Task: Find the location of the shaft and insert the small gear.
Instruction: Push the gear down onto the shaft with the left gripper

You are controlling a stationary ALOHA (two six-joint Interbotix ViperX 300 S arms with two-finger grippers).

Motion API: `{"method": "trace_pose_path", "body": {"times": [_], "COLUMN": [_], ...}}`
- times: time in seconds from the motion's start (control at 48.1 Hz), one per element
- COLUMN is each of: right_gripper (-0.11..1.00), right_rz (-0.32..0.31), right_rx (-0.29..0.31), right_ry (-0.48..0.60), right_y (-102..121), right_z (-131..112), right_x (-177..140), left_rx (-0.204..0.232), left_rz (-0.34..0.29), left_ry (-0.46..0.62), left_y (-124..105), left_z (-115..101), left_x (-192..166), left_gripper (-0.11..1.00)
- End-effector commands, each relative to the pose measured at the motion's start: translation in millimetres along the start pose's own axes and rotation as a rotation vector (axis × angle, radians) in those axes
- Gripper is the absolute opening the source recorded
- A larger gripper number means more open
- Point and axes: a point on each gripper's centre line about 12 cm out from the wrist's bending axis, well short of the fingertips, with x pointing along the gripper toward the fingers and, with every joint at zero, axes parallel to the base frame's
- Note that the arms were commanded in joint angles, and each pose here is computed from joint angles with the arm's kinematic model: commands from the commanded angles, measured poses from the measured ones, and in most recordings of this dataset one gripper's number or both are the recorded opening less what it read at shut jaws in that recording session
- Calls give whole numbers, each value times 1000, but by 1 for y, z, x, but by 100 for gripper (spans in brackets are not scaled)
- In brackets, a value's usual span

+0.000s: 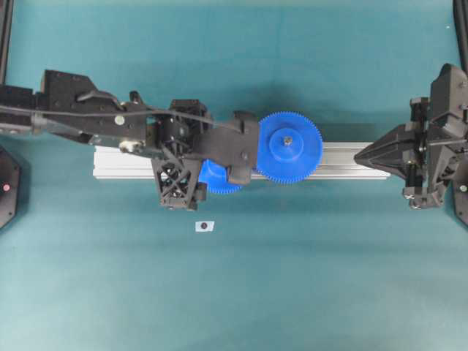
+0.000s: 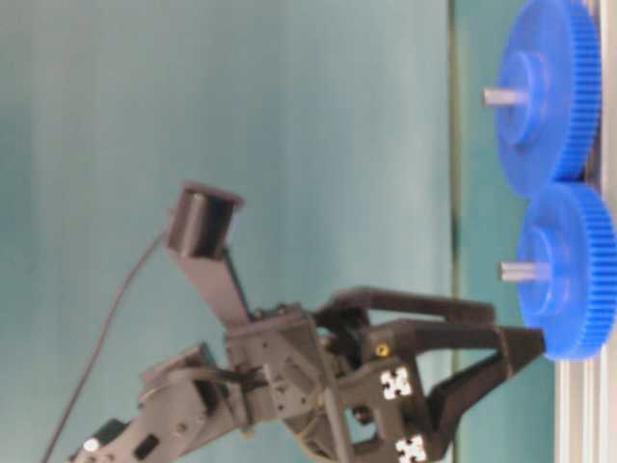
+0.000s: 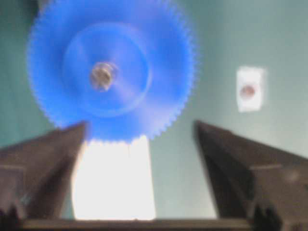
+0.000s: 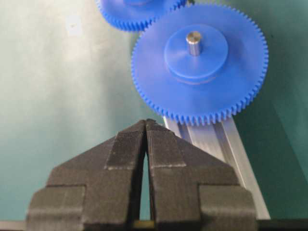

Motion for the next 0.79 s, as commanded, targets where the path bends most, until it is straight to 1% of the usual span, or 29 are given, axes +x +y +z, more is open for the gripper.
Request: {"method": "trace_pose_path", "body": {"times": [0.0, 0.208, 0.374, 0.52, 0.686, 0.77], "right_gripper": [6, 6, 6, 6, 6, 6], "right_rz": [3, 6, 6, 7, 10, 10], "right_rx": [12, 19, 19, 18, 17, 17], "right_ry": [-21, -24, -25, -28, -37, -40], "right_y": [1, 1, 1, 1, 1, 1], "right_z": [5, 5, 4, 4, 5, 5], "right_x": [-1, -2, -3, -4, -5, -6], "left_rx": [-10, -20, -11, -16, -65, -76], "left_rz": [11, 19, 17, 12, 8, 8], "left_ry": [-63, -123, -177, -215, -240, -256], "left_y": [4, 7, 2, -4, -5, -5], "left_z": [19, 41, 51, 52, 45, 42], "left_x": [-17, -41, -64, -83, -100, -108], "left_gripper": [90, 90, 90, 90, 90, 90]}}
